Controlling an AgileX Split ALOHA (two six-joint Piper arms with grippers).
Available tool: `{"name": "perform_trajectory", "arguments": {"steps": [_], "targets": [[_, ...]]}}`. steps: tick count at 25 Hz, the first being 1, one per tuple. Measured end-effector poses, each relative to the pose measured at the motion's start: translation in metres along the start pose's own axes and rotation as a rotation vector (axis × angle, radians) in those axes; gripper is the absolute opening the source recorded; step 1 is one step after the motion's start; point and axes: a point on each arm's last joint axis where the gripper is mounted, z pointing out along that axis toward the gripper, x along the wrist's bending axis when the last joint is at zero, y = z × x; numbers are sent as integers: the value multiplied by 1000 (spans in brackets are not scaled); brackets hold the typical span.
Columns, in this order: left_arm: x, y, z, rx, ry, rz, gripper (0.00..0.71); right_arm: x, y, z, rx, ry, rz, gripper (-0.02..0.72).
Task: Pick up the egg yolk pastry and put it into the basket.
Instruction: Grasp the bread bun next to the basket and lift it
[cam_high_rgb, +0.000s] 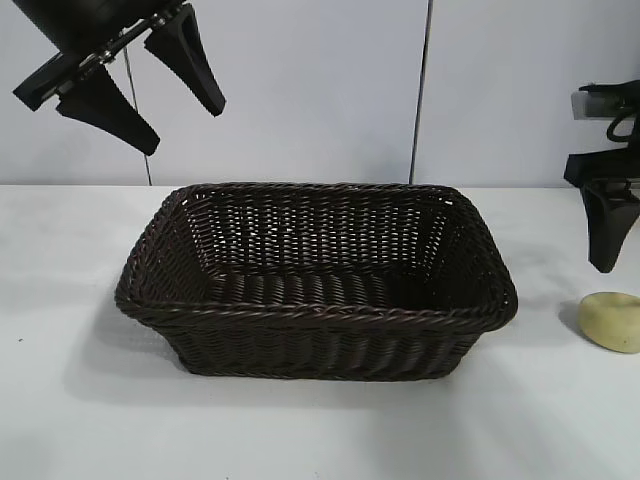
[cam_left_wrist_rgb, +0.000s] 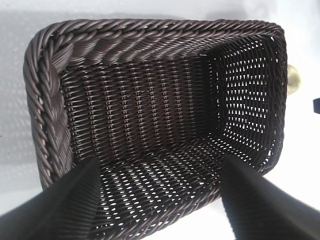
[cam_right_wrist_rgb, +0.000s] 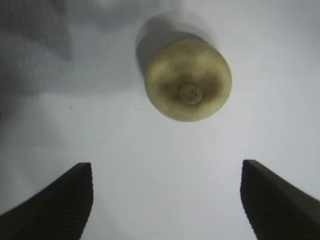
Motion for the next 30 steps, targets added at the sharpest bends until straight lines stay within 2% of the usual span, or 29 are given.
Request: {"name": "perform_trajectory", "arguments": {"steps": [8, 18, 21, 27, 30], "targets": [[0, 0, 0, 0, 0, 0, 498, 7, 9, 33, 30, 40, 21, 579], [0, 0, 0, 0, 0, 0, 498, 7, 14, 64, 60, 21, 42, 567], [0, 0, 0, 0, 0, 0, 498, 8, 16, 67, 51, 19, 44, 486], [0, 0, 0, 0, 0, 0, 498, 7, 16, 67, 50, 18, 43, 161], [0, 0, 0, 0, 0, 0, 498, 7, 14, 66, 64, 17, 22, 99]]}}
